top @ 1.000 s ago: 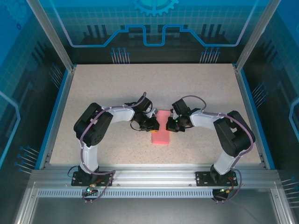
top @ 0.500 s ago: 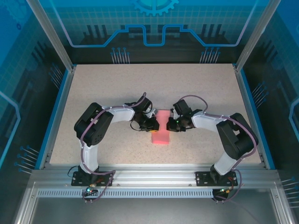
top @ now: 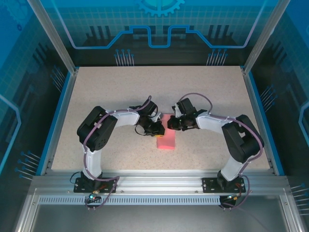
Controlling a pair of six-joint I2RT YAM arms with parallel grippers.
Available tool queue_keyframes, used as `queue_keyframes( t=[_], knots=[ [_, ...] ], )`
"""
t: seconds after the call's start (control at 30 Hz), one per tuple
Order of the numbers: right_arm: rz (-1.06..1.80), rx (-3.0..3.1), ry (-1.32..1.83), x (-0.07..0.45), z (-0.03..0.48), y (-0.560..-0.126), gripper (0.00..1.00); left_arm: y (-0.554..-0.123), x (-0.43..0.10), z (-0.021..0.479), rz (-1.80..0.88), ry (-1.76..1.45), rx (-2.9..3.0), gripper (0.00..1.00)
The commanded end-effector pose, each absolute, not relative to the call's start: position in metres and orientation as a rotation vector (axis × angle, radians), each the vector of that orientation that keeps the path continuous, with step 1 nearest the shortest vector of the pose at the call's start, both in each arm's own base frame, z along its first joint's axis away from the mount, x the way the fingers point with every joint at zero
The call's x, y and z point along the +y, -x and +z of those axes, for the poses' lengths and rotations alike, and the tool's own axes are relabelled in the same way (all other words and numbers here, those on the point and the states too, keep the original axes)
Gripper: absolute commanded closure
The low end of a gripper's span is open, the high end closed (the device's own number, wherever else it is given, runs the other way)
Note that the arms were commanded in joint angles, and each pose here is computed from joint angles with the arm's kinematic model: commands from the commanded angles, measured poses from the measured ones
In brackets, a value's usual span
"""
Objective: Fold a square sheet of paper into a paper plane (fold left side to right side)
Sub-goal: Hold the square sheet of paper at the center of the table, then first fold the square sheet of paper in half at the center of the table.
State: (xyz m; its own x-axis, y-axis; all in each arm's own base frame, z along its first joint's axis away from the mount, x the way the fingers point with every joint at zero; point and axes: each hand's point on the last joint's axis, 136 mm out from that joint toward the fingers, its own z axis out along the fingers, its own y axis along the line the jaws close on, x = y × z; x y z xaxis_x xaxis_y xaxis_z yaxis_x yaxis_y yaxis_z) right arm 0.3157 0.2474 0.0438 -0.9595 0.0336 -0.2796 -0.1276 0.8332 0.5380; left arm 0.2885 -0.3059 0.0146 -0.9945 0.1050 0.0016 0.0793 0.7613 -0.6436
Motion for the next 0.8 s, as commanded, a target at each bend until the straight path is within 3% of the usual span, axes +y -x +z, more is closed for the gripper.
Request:
queue_keyframes(
  t=[0.0,0.77],
  knots=[
    [0.868,2.714,0.124,0.262,0.045,-0.326,0.98,-0.274,-0.296,-0.009,0.909,0.089,-2.891,0.84],
    [0.680,2.943,-0.019,0.239,-0.013,-0.320,1.00,-0.249,-0.289,-0.004,0.892,0.103,-2.858,0.83]
  ],
)
